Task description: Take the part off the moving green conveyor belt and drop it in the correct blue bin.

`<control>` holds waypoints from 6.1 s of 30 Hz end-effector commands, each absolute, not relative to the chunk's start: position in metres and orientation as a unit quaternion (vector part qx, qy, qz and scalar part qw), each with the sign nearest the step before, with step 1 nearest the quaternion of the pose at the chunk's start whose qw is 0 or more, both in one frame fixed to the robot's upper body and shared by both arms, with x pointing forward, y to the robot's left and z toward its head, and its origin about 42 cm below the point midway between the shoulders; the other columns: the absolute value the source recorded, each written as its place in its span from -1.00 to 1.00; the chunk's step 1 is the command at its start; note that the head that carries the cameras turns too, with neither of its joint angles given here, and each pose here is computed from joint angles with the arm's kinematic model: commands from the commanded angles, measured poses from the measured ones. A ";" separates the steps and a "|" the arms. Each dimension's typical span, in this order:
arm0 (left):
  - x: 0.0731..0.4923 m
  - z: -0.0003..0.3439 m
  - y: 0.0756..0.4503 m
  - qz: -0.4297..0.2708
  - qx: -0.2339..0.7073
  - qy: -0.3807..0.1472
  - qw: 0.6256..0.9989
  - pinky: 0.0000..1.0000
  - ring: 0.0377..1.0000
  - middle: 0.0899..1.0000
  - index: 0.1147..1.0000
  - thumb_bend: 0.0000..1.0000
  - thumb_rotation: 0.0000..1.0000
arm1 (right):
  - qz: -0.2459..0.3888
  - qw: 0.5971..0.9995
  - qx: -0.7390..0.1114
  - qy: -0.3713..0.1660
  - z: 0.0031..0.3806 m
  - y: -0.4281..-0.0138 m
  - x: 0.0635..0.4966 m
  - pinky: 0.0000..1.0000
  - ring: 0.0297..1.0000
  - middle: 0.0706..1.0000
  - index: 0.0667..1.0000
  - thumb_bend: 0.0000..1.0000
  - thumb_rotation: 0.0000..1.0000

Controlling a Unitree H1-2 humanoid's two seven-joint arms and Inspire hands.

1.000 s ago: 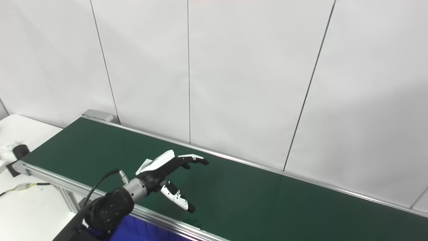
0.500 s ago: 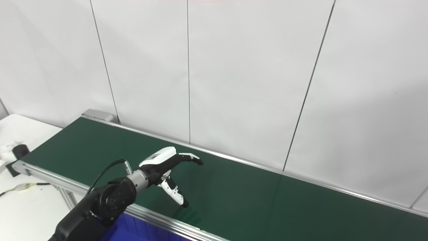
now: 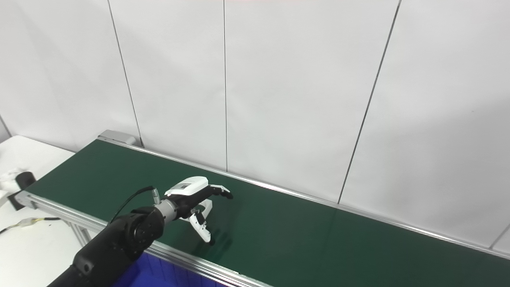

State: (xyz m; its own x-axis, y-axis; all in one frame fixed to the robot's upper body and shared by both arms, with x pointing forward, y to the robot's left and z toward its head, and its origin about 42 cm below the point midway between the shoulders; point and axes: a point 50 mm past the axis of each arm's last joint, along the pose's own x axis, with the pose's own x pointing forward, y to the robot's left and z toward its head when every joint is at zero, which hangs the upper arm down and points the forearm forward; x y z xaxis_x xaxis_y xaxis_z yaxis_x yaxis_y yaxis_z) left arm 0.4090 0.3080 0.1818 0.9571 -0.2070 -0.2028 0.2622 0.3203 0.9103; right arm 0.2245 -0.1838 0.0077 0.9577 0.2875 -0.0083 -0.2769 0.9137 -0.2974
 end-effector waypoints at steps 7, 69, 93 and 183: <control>0.431 0.203 0.318 -0.111 0.595 -0.008 0.796 0.75 0.75 0.74 0.59 0.85 -1.00 | 0.147 0.978 -0.133 -0.060 0.019 -0.178 0.228 0.41 0.58 0.62 0.82 0.23 0.54; 0.464 0.136 0.283 -0.101 0.606 0.032 0.789 0.64 0.24 -0.04 -0.24 0.04 -1.00 | 0.144 0.979 -0.130 -0.068 0.022 -0.172 0.222 0.38 0.56 0.59 0.79 0.25 0.51; 0.446 0.164 0.272 -0.109 0.536 -0.011 0.837 0.38 0.14 -0.08 -0.21 0.04 -1.00 | 0.141 0.979 -0.128 -0.068 0.022 -0.175 0.222 0.39 0.56 0.60 0.78 0.27 0.49; 0.258 0.196 0.244 -0.186 0.329 -0.129 0.917 -0.03 -0.07 -0.07 -0.24 0.00 -1.00 | 0.133 0.975 -0.134 -0.116 0.053 -0.181 0.224 0.36 0.50 0.55 0.72 0.23 0.19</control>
State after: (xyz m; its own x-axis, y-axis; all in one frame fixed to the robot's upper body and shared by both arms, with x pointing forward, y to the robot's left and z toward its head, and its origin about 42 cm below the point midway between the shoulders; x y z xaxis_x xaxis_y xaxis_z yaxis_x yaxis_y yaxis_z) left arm 0.2582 0.2445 0.1855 0.9145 -0.4007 0.0563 0.2746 0.7168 0.6409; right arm 0.2220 -0.1842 0.0409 0.9556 0.2759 0.1038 -0.2336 0.9235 -0.3042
